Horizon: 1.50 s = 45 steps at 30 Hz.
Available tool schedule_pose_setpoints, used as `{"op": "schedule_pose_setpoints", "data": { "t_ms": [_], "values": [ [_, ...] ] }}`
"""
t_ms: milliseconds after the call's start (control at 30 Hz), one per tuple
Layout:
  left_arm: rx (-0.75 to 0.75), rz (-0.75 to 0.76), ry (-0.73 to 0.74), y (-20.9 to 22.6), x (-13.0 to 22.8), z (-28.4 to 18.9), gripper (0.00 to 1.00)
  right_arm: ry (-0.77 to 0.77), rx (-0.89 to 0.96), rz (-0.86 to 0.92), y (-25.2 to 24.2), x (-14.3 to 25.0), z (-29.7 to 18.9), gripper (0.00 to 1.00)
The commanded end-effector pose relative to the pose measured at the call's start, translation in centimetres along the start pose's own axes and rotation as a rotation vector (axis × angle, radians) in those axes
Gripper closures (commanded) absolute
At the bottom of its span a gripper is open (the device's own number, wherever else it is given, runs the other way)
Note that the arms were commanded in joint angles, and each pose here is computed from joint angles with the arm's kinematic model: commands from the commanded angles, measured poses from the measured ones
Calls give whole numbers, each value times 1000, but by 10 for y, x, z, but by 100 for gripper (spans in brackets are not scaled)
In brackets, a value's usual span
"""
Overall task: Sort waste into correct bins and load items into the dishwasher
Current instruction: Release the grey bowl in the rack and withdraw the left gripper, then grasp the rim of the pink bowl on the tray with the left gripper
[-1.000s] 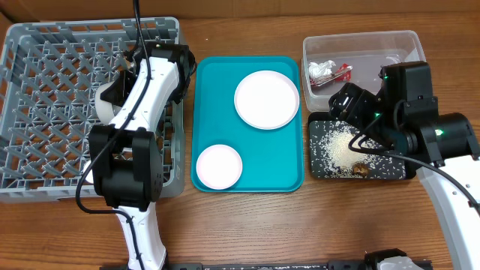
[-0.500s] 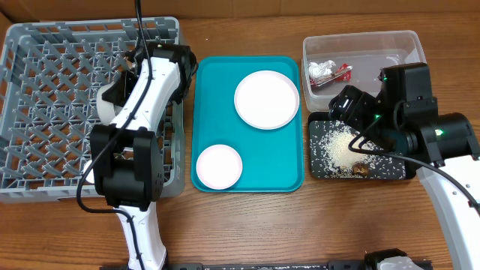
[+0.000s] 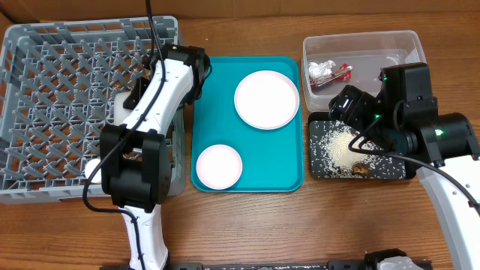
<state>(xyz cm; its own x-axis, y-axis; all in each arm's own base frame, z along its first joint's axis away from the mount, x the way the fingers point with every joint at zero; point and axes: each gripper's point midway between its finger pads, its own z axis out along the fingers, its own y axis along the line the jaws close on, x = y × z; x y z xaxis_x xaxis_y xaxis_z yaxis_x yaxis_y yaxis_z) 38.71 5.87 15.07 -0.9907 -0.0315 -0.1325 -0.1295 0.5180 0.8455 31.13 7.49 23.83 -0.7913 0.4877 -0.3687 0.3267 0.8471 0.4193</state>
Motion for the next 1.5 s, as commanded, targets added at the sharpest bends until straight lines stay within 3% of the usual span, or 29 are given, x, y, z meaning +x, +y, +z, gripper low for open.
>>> {"op": "schedule_pose_setpoints", "data": {
  "t_ms": [0,233,367,467,633,733,867,1033,1233,1467],
  "values": [
    [85,16,49,-20,11,-2,74,-33,-24,0,5,-5,-10,0],
    [223,-28,46,-16,15,-29,58,-33,-24,0,5,-5,-10,0],
    [430,-76,-40,-1,11,-71,41,-33,-24,0,5,-5,-10,0],
    [685,-73,-144,7,11,-115,29,-33,-24,0,5,-5,-10,0],
    [1090,17,-274,14,34,-188,28,-34,-24,0,5,-5,-10,0],
    [1196,48,-196,15,64,-202,37,-33,-24,0,5,-5,-10,0],
    [1165,71,-42,-6,90,-184,40,-33,-24,0,5,-5,-10,0],
    [1044,71,58,-72,111,-142,44,-33,-24,0,5,-5,-10,0],
    [995,17,104,-131,129,-99,49,-33,-24,0,5,-5,-10,0],
    [958,-1,68,-165,133,-68,62,-36,-26,-1,5,-5,-11,0]
  ]
}}
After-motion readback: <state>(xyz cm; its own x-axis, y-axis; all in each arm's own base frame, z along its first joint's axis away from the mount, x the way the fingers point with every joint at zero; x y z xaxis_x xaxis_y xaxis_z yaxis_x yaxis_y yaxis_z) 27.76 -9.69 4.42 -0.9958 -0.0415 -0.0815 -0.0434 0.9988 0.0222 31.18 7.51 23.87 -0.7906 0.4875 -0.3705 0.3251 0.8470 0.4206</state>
